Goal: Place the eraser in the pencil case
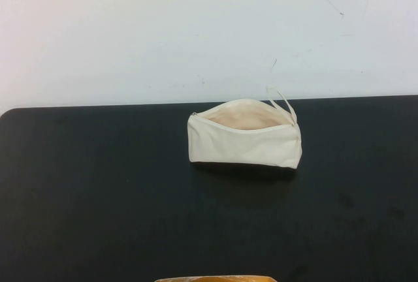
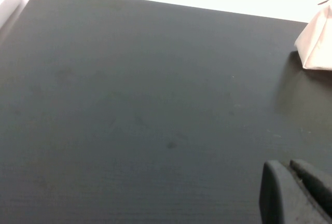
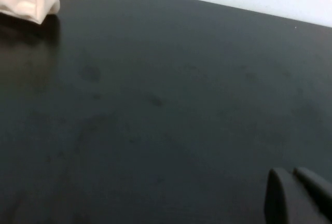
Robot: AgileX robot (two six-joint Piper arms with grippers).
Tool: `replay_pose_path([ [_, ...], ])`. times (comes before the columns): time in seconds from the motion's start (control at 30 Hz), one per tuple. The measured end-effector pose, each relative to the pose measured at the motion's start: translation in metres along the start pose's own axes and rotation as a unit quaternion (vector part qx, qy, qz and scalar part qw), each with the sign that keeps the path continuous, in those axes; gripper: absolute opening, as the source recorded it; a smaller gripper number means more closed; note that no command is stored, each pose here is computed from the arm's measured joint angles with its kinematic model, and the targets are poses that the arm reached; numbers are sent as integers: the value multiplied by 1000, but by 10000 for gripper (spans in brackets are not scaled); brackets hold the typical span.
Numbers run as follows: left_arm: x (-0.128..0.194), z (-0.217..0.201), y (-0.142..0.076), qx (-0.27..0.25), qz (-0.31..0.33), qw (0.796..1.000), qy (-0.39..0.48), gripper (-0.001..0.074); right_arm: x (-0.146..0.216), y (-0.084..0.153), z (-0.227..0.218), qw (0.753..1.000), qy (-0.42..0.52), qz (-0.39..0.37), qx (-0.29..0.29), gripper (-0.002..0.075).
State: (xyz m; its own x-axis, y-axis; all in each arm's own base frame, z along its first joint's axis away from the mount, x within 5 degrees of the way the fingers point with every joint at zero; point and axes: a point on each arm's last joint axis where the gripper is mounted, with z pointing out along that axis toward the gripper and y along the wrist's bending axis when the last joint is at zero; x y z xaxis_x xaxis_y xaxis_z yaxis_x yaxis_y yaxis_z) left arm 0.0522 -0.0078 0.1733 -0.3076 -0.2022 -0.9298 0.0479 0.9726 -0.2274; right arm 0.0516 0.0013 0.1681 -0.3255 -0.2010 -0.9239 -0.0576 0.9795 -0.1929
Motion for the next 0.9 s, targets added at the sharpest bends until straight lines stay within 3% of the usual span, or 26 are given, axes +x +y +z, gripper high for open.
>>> replay_pose_path([
  [0.4,0,0,0,0,1,1000,0,-1,2,-7,-1,997,8,69,39,-1],
  [0.9,0,0,0,0,1,1000,0,-1,1,-6,0,998,8,54,35,-1],
])
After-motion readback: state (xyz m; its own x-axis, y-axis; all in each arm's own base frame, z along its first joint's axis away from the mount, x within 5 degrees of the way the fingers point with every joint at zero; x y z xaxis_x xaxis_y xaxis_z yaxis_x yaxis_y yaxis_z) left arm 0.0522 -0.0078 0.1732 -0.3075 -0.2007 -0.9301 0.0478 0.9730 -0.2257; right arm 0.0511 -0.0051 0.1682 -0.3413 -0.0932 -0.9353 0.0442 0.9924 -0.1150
